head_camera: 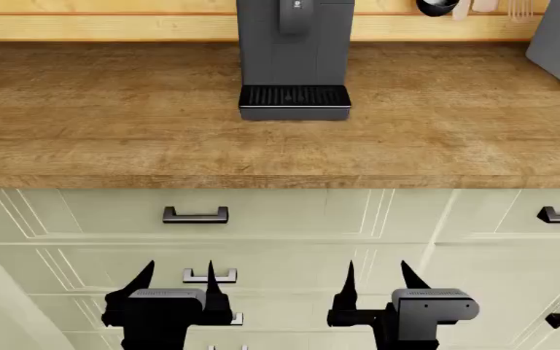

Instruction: Pick the mug from the cabinet, place it under the coffee machine dispenser, and press the start button.

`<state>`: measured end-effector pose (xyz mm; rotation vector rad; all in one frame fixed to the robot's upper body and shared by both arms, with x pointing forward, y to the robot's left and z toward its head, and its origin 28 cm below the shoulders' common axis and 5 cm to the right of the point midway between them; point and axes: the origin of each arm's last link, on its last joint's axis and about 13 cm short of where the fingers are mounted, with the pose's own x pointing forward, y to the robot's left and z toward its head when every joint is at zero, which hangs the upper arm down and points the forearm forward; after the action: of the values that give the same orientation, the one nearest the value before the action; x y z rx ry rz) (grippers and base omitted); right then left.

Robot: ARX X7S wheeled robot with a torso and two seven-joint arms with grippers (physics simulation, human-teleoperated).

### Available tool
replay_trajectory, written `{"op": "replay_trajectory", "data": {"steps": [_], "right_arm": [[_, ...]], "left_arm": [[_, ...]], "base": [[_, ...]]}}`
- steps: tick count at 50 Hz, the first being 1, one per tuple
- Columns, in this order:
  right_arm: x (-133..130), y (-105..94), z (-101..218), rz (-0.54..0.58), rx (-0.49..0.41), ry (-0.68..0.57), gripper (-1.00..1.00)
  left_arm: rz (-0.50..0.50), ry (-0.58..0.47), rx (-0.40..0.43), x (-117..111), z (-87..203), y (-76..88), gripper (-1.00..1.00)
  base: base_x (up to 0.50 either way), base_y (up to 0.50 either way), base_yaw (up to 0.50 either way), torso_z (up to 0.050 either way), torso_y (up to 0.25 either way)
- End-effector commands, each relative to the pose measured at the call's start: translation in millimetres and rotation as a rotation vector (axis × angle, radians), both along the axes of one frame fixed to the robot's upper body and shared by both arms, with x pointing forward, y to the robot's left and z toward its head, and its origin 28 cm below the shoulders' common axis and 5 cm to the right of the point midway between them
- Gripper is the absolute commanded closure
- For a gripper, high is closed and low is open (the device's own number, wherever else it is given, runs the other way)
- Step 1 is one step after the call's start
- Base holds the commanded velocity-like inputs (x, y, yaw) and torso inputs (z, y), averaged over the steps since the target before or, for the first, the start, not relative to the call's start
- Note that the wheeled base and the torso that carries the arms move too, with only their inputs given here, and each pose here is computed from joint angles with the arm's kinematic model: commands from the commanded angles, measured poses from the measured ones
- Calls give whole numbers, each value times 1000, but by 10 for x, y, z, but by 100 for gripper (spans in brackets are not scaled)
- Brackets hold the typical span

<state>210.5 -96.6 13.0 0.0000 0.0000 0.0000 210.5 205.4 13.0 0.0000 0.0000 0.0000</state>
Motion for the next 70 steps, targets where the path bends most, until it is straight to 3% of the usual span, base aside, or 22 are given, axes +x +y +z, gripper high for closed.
{"op": "replay_trajectory", "data": {"steps": [1, 13, 37, 44, 70], "right_arm": [[-14, 8, 6, -1, 0, 4, -100], [-90, -3, 82, 2, 13, 9, -100], [-85, 1, 64, 19, 18, 35, -100], [-90, 21, 57, 4, -96, 36, -100], [-113, 36, 49, 0, -146, 44, -100]], "left_arm": [[1, -14, 3, -17, 29, -2, -100], [-6, -63, -1, -114, 222, -10, -100], [-11, -77, -36, -127, 265, 7, -100], [-21, -49, -45, -143, 226, -2, -100], [-25, -38, -49, -168, 212, -6, -100]], "base": [[0, 0, 0, 50, 31], [0, 0, 0, 50, 35], [0, 15, 0, 50, 38], [0, 500, 0, 0, 0], [0, 500, 0, 0, 0]]}}
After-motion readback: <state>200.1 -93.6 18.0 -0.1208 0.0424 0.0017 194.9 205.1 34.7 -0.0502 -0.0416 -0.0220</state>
